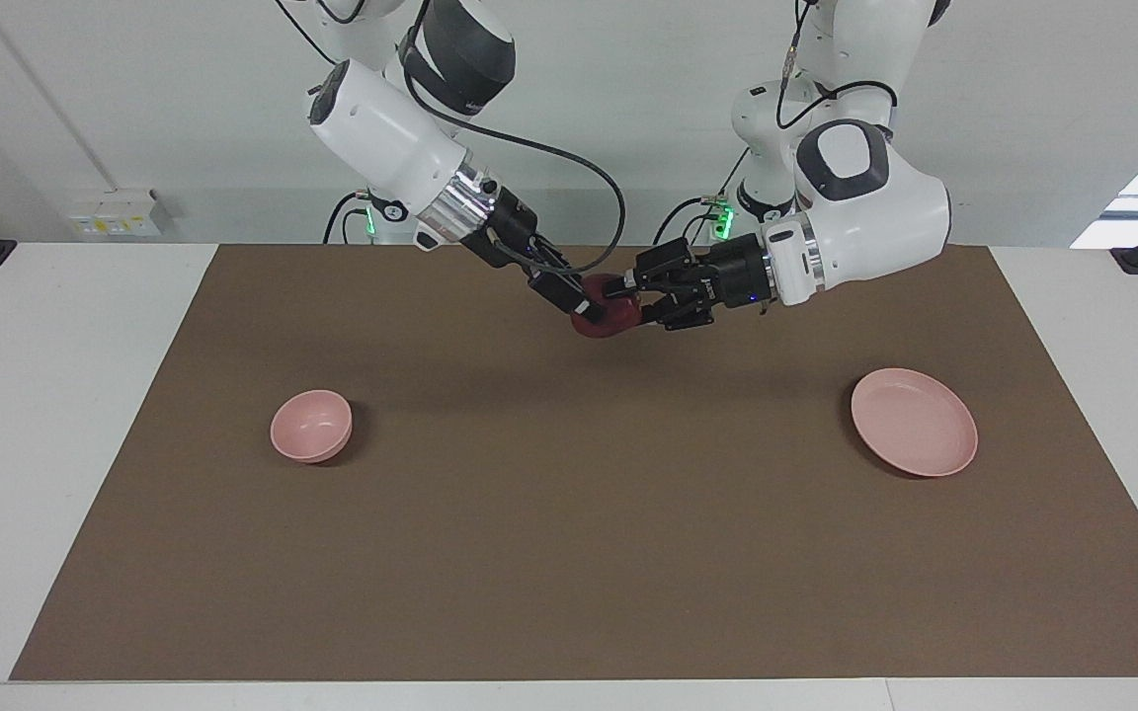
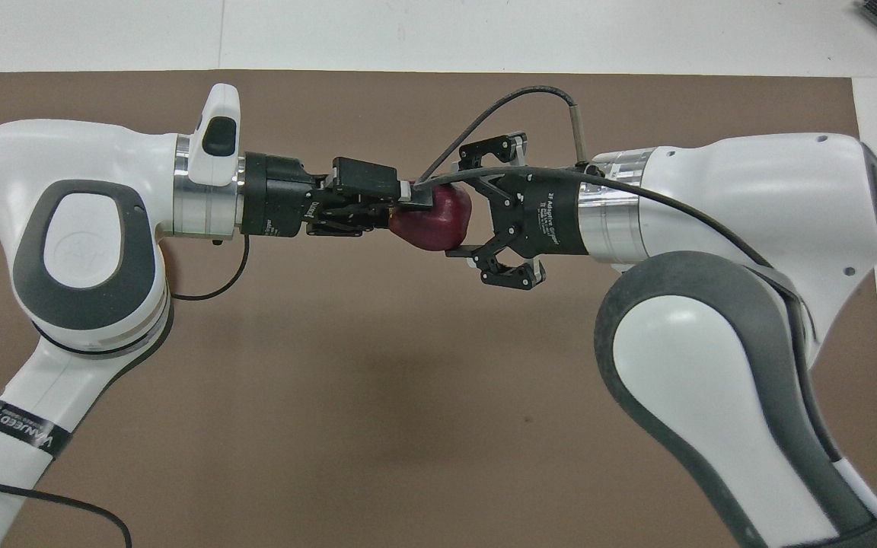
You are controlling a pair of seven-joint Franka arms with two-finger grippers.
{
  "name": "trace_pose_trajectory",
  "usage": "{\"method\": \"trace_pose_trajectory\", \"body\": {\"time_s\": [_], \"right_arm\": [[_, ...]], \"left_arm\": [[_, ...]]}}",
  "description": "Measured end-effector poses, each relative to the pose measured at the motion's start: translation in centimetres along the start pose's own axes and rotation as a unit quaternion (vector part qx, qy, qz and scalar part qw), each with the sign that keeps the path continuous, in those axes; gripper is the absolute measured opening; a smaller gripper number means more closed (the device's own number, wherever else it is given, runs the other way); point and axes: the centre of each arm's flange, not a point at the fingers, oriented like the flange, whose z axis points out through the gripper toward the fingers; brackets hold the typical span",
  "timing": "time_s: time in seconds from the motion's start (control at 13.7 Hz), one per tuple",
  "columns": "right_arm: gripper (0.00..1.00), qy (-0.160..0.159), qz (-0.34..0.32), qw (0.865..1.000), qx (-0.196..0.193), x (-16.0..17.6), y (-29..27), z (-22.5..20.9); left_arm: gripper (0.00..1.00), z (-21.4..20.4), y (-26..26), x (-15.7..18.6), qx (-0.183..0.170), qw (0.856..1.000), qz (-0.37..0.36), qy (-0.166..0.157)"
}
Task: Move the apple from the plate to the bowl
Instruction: 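Close the right gripper on the apple held by the left gripper, then open the left gripper and pull the apple away with the right gripper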
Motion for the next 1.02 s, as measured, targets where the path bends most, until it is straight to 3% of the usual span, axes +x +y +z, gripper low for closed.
{"method": "trace_pose_trajectory", "body": {"time_s": [0.73, 1.02], "right_arm": [[0.76, -0.004, 0.004, 1.0, 0.001, 0.1, 0.0, 0.0], [0.76, -0.003, 0.005, 1.0, 0.001, 0.3, -0.1, 0.1]], "left_arm": [[0.67, -0.1, 0.0, 0.0, 0.0, 1.0, 0.0, 0.001], [1.0, -0.7, 1.5, -0.5, 0.001, 1.0, -0.031, 0.008]]}}
